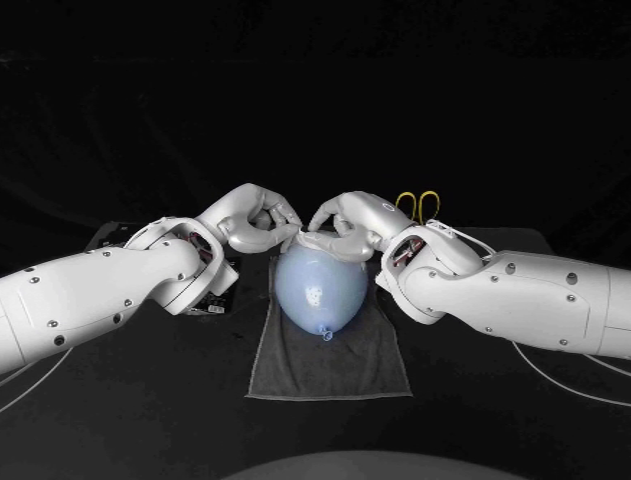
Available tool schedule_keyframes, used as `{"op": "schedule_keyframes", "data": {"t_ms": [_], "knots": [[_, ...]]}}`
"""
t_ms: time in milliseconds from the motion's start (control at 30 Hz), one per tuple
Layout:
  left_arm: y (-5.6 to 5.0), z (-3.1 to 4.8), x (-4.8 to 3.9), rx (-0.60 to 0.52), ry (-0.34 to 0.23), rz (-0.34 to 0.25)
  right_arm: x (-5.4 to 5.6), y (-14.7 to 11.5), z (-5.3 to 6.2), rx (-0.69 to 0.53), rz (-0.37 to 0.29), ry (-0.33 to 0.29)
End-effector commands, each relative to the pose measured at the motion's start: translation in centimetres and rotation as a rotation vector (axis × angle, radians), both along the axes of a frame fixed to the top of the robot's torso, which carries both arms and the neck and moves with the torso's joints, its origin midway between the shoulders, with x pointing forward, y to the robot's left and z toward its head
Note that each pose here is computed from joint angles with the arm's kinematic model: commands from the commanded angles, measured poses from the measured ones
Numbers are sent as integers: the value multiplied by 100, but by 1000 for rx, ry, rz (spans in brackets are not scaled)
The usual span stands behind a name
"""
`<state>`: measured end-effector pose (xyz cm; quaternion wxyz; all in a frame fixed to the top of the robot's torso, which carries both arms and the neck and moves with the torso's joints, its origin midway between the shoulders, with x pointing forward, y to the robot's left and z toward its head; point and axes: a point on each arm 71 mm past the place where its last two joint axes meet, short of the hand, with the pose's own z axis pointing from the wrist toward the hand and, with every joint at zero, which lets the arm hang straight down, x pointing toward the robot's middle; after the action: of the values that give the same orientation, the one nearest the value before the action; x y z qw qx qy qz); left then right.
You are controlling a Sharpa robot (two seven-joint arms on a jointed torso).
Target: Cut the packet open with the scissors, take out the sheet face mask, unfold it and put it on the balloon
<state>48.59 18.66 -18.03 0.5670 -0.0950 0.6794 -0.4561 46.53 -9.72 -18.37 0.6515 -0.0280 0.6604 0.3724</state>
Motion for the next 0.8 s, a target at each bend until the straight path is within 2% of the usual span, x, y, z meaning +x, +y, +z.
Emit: {"op": "schedule_keyframes", "data": {"t_ms": [33,533,800], "knots": [[-12,-1,-3,-21,49,-10,-1,26,0,24,10,19],[41,-9,4,-25,107,-4,-24,80,19,48,44,8],[75,-31,15,-18,143,-1,-44,84,50,148,84,26]]}}
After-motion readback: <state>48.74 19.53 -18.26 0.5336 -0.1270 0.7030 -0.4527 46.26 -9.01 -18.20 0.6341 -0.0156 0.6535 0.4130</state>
